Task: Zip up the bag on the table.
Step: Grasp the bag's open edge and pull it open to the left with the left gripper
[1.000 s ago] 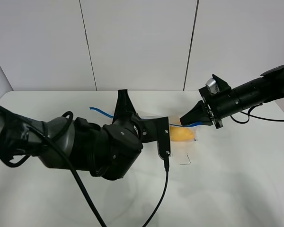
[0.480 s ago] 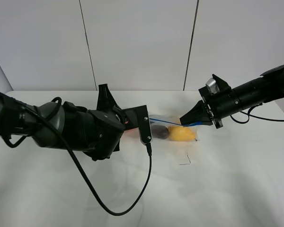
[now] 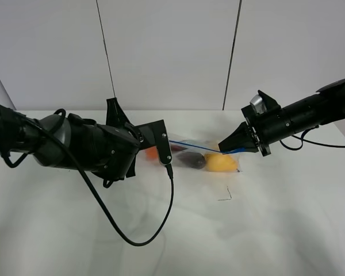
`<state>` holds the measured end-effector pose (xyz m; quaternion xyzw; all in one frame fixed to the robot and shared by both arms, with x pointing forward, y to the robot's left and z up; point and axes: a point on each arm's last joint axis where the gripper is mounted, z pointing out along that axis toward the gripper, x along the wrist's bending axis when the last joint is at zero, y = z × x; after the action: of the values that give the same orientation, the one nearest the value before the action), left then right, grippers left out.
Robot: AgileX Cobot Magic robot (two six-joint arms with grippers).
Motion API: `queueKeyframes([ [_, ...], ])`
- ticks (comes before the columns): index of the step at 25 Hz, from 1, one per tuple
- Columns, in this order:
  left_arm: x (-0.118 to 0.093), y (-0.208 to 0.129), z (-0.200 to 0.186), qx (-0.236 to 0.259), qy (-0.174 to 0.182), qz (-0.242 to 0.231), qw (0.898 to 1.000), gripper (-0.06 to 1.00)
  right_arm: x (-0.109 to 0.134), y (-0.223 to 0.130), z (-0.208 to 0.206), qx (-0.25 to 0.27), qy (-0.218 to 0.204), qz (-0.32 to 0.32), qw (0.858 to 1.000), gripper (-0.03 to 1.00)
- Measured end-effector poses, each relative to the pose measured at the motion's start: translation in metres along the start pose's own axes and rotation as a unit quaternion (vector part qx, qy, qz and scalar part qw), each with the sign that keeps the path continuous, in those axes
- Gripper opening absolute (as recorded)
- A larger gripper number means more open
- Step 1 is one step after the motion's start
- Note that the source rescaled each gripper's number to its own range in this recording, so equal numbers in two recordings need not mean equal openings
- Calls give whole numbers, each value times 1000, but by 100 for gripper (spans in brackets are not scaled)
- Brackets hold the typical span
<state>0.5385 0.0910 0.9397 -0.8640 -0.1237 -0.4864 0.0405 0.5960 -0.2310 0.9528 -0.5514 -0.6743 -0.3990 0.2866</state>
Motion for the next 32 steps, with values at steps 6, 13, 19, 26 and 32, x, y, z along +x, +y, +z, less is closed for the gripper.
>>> queueKeyframes([
  [6,3,-5,5,8,0,-6,1000,0,0,0,0,0,0,0,1000,0],
  [13,7,-12,12,17,-4,-15,1000,0,0,0,0,0,0,0,1000,0],
  [19,10,-17,17,21,-7,-21,1000,0,1,0,1,-1,2,0,1000,0],
  [26,10,-17,17,21,-8,-21,1000,0,1,0,1,-2,2,0,1000,0],
  [32,14,-24,21,41,0,-27,999,37,-1,-2,1,10,-6,-5,1000,0],
])
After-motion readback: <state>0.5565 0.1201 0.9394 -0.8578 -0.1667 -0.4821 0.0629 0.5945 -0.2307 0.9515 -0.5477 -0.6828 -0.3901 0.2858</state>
